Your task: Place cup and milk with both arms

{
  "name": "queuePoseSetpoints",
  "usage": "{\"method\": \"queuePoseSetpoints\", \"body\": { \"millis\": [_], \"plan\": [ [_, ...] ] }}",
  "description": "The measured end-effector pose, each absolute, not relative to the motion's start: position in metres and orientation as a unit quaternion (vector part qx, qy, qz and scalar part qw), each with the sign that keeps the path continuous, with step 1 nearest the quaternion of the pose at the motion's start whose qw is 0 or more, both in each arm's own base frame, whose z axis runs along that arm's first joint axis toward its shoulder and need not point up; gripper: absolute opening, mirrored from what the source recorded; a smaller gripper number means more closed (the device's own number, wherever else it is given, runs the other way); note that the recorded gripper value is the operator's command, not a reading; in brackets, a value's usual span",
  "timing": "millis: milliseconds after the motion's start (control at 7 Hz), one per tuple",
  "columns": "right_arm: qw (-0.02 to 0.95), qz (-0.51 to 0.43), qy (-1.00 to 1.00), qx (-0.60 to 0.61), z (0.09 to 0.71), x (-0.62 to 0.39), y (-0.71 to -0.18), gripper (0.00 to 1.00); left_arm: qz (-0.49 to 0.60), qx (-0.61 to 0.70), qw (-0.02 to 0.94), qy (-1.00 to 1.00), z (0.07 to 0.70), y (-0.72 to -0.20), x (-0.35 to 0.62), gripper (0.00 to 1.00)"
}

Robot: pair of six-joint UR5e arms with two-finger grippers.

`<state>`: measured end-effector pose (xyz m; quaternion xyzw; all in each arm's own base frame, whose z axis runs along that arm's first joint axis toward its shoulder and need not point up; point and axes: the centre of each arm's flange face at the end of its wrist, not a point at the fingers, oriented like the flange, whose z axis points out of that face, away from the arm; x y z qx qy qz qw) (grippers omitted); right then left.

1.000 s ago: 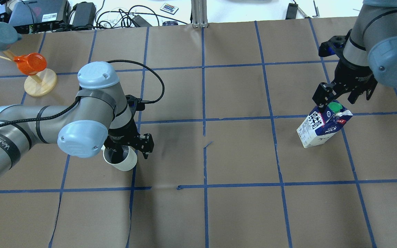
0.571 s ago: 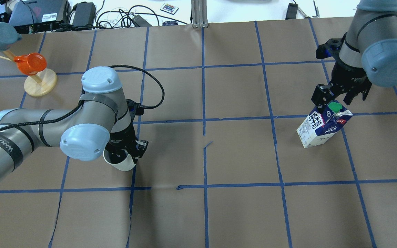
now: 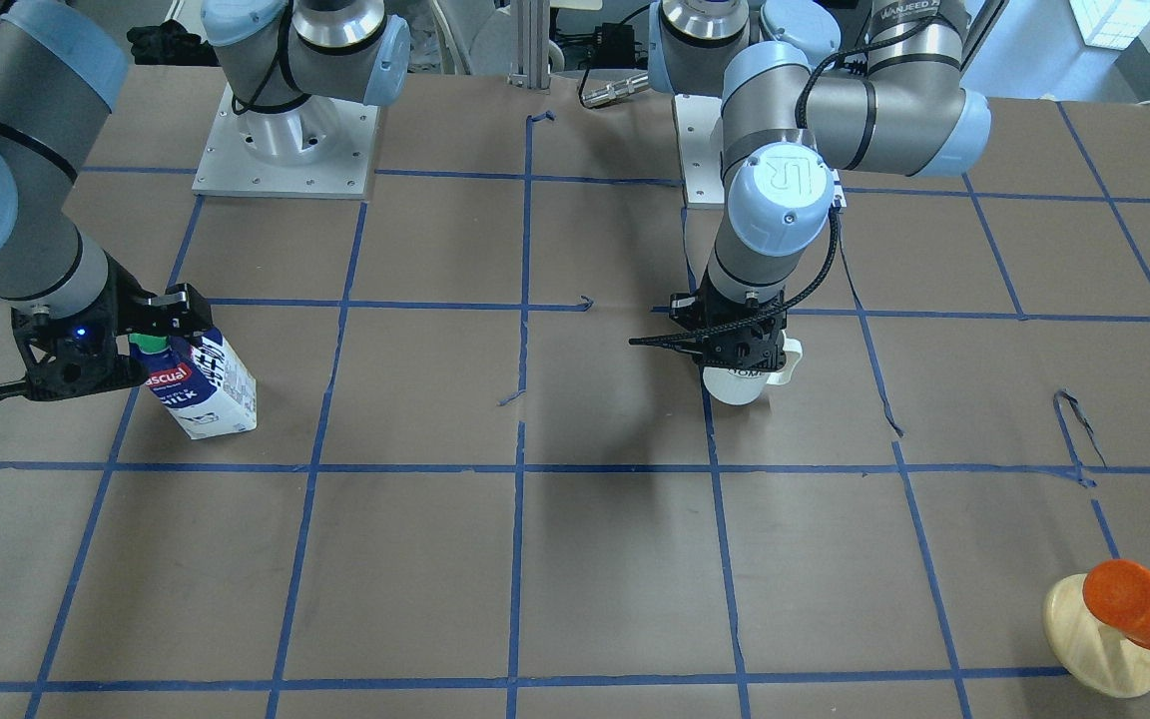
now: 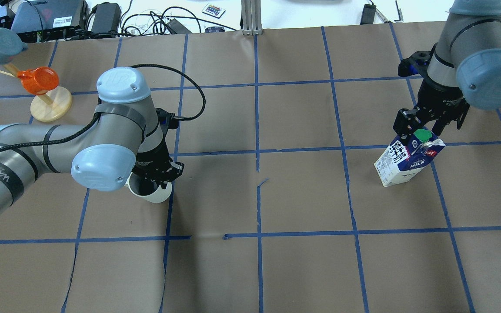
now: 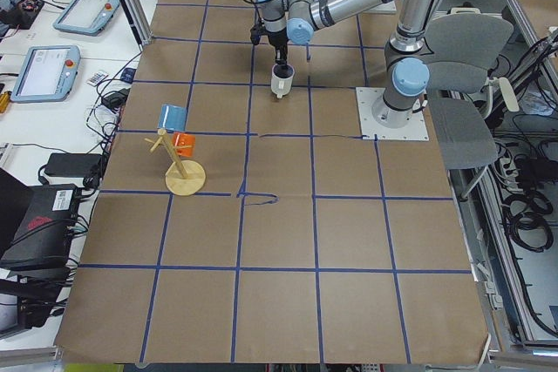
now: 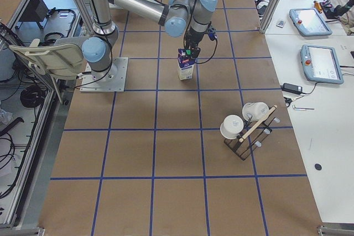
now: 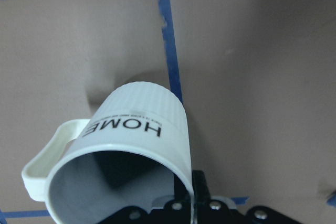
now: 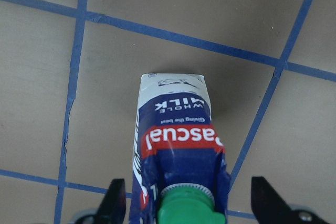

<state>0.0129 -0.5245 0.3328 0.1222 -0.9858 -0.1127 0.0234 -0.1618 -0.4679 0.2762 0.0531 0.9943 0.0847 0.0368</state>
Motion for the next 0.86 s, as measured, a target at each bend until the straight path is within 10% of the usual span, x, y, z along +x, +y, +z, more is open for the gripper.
{"method": "queuePoseSetpoints", "body": {
  "millis": [857],
  "plan": [
    [0.023, -0.121, -0.986, 0.113, 0.336, 0.012, -0.522, 0.17, 0.022, 0.048, 0.005, 0.999, 0.298, -0.562, -0.324, 0.0]
  ]
}}
